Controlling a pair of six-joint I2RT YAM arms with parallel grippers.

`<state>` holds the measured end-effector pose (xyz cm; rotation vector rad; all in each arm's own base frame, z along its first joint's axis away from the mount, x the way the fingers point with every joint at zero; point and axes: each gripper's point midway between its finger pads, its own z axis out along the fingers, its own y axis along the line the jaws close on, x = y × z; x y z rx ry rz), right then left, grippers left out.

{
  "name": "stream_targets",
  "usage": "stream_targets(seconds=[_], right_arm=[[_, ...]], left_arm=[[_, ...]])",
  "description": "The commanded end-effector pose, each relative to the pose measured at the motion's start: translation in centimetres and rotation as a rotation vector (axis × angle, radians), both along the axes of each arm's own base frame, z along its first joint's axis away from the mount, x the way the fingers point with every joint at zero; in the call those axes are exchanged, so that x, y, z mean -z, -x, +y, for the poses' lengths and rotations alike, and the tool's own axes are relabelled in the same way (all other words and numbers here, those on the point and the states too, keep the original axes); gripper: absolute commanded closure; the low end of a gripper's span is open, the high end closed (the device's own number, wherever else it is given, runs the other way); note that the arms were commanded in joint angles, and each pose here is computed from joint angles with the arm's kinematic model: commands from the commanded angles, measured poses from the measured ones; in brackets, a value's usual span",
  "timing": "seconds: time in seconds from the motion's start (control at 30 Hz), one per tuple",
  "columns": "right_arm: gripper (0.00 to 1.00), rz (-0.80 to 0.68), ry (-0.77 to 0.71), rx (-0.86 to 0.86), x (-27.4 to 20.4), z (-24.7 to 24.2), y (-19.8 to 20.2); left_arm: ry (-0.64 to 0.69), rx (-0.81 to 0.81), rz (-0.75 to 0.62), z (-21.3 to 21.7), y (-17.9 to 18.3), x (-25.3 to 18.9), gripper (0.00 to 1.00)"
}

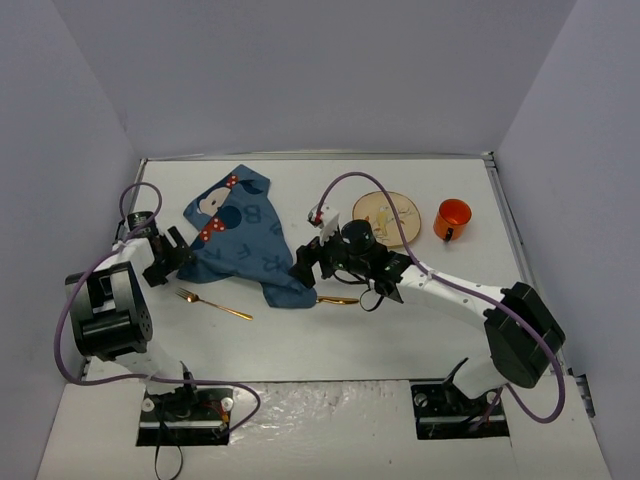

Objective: Set the dinner table for one person

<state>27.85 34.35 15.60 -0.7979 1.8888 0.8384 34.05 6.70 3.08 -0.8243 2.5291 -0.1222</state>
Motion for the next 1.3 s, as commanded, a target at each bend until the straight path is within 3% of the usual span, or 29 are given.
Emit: stream_targets(seconds=[0.0, 0.2, 0.27, 0.47, 0.53, 0.7, 0.9, 1.27], right_arm=[[0.12, -0.102, -0.124, -0.002, -4.6, 0.4, -0.6], [0.12, -0.098, -0.132, 0.002, -4.5, 0.2, -0.4], [0.12, -0.103, -0.135, 0.007, -4.8, 0.0, -0.4], [0.12, -0.111, -0.138, 0.028, -5.0, -0.5, -0.6], [0.12, -0.108, -0.137, 0.036, -4.9, -0.5, -0.8], [0.12, -0.081, -0.126, 0.063, -4.2, -0.6, -1.3], [0.12, -0.026, -0.058, 0.046, -1.8, 0.3, -1.2], [0.12, -0.03, 0.097, 0.023, 1.7, 4.2, 0.4]], left_arm=[[0.007, 0.047, -0.032, -1.0, -1.9, -0.9, 0.29], [-0.004, 0.044, 0.011, -1.2, -1.8, 0.4, 0.37], [0.008, 0.04, 0.032, -1.4, -1.4, 0.9, 0.45], [0.036, 0.003, 0.042, -1.8, -0.8, 0.9, 0.93], [0.039, 0.003, 0.031, -1.9, -1.0, 0.1, 1.0], [0.044, 0.015, -0.098, -2.0, -3.2, -5.5, 1.0], [0.034, 0.014, -0.305, -2.4, -4.3, -15.2, 1.0], [0.015, 0.071, -0.583, -5.6, -3.8, -28.3, 1.0]])
